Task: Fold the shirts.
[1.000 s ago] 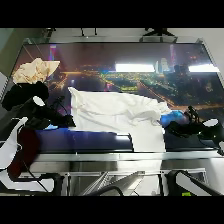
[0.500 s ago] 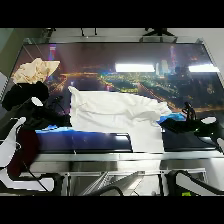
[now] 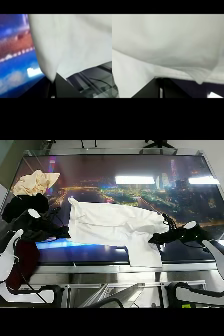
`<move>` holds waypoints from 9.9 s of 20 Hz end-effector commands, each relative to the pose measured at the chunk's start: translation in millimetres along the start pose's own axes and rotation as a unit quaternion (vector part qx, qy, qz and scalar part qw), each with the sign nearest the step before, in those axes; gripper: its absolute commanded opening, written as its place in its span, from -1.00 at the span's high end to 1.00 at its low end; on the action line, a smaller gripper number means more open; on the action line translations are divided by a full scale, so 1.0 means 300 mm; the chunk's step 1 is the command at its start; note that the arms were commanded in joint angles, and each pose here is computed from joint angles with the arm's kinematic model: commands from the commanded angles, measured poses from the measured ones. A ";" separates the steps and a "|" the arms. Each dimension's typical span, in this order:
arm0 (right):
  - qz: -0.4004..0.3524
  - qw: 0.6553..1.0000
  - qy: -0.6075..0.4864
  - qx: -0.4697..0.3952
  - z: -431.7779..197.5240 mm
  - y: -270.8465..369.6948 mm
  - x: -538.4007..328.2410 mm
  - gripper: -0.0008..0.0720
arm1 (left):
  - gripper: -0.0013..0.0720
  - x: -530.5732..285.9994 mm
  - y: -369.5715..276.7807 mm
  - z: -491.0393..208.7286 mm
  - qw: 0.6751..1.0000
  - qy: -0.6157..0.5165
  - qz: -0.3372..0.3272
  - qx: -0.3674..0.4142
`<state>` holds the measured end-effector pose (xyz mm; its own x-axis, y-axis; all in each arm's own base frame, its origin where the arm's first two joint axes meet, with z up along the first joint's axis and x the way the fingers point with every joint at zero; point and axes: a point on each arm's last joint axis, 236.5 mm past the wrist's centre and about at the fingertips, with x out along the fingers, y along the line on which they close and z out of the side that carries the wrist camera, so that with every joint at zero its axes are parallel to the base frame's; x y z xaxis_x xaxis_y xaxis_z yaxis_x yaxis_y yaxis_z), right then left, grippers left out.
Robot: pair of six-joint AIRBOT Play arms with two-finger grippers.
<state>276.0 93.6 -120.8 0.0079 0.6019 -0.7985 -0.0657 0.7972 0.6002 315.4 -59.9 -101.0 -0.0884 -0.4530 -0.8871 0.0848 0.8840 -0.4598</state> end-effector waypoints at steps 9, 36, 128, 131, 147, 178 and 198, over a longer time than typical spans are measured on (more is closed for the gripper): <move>0.013 0.794 -0.479 -0.375 0.111 1.066 -1.285 0.93 | 0.92 -1.224 -0.915 -0.122 0.804 -0.443 -0.276 0.286; -0.005 0.924 -0.365 -0.109 0.899 0.078 -0.569 0.93 | 0.92 -0.250 -0.185 0.754 0.964 -0.243 -0.103 0.035; -0.007 0.974 -0.225 0.033 0.707 -0.165 -0.351 -0.05 | -0.90 -0.123 -0.031 0.479 0.993 -0.061 -0.098 -0.016; -0.090 0.974 -0.203 0.053 0.670 -0.310 -0.482 -0.97 | -0.89 -0.243 -0.064 0.539 0.992 -0.093 -0.088 0.011; 0.003 0.993 -0.114 0.030 0.608 -0.261 -0.248 0.92 | 0.20 -0.306 -0.362 0.588 0.988 -0.108 -0.088 0.067; 0.124 0.925 -0.259 -0.248 0.694 1.253 0.224 0.51 | 0.92 -0.849 -0.542 0.405 0.964 -0.215 -0.101 0.123; -0.078 0.995 -0.057 0.007 0.648 0.280 -0.045 -0.73 | 0.92 -0.901 -0.598 0.337 0.960 -0.220 -0.093 0.145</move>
<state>480.0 173.9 -19.2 0.2323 0.4697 -0.8517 -0.1243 0.8828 0.4530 423.6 -106.4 216.7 0.2894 -0.6614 -0.6920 0.3852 0.7422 -0.5484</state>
